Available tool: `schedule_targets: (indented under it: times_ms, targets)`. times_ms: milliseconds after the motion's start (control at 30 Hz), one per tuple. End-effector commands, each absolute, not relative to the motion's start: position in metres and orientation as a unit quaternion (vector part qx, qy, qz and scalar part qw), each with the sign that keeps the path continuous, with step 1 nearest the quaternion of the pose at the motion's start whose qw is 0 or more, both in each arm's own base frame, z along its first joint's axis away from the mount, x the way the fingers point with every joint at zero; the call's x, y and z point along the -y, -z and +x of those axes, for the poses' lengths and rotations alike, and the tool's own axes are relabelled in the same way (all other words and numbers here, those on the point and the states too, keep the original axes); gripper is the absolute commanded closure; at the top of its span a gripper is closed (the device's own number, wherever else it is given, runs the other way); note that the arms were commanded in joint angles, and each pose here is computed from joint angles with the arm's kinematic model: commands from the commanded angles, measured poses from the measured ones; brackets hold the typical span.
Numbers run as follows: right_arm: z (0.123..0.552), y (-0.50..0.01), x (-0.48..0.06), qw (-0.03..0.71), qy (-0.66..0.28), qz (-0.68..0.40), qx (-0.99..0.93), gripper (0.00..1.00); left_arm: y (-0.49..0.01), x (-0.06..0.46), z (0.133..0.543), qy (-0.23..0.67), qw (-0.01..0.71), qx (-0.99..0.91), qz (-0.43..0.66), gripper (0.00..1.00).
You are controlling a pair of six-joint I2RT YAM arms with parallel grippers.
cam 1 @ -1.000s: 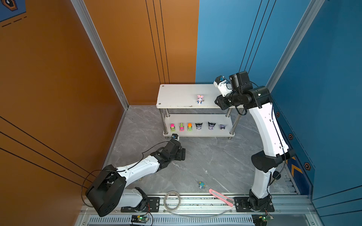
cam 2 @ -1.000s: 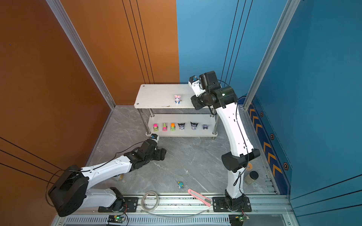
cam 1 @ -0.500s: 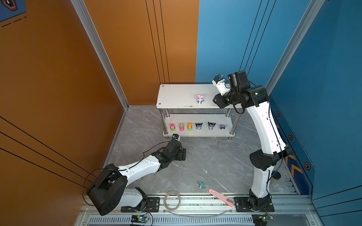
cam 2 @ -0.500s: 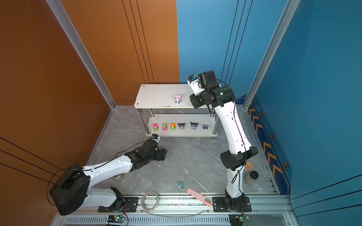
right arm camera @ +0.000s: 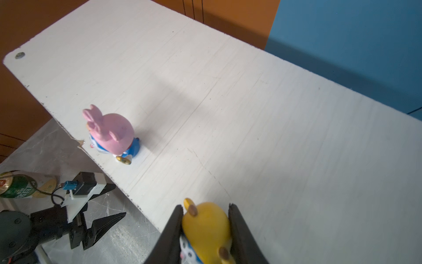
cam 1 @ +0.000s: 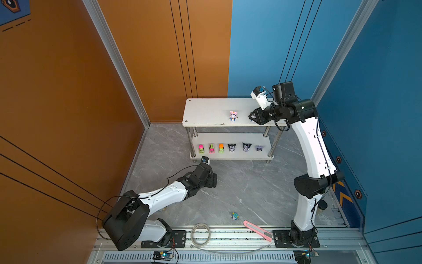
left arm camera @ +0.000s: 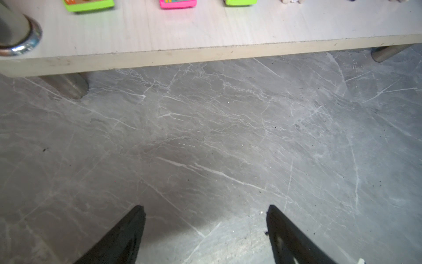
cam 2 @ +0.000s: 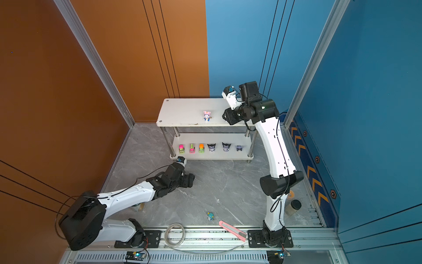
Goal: Organize plastic toys on shelves
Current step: Place the plastic toy on the shelf.
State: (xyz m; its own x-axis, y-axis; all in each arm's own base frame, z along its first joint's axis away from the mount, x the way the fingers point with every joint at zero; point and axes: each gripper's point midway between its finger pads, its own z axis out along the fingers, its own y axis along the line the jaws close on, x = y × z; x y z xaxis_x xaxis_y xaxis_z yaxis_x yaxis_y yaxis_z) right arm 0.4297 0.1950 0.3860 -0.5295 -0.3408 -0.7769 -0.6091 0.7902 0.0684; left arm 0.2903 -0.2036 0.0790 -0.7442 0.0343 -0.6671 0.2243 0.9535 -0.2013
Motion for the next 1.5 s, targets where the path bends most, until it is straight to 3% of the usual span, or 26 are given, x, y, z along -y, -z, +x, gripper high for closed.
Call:
schedule_targets:
  times_ms: [0,600,733,833,1100,1467]
  targets:
    - [0.416,-0.363,-0.203,0.353,-0.223,-0.31,-0.854,0.76,-0.087,0.212,0.293,0.142,0.356,-0.92,0.082,0.15]
    - [0.424,-0.347,-0.196,0.347,-0.25,-0.36,-0.829,0.78,-0.089,0.218,0.298,0.142,0.353,-0.921,0.087,0.15]
    - [0.426,-0.347,-0.195,0.35,-0.248,-0.358,-0.829,0.71,-0.09,0.22,0.299,0.142,0.354,-0.92,0.089,0.15]
    - [0.427,-0.346,-0.192,0.349,-0.248,-0.352,-0.832,0.58,-0.09,0.22,0.299,0.141,0.354,-0.92,0.089,0.15]
    - [0.426,-0.349,-0.191,0.362,-0.252,-0.342,-0.83,0.45,-0.09,0.222,0.298,0.142,0.354,-0.92,0.092,0.15]
    - [0.427,-0.346,-0.191,0.364,-0.26,-0.35,-0.823,0.6,-0.09,0.222,0.298,0.141,0.355,-0.92,0.092,0.15]
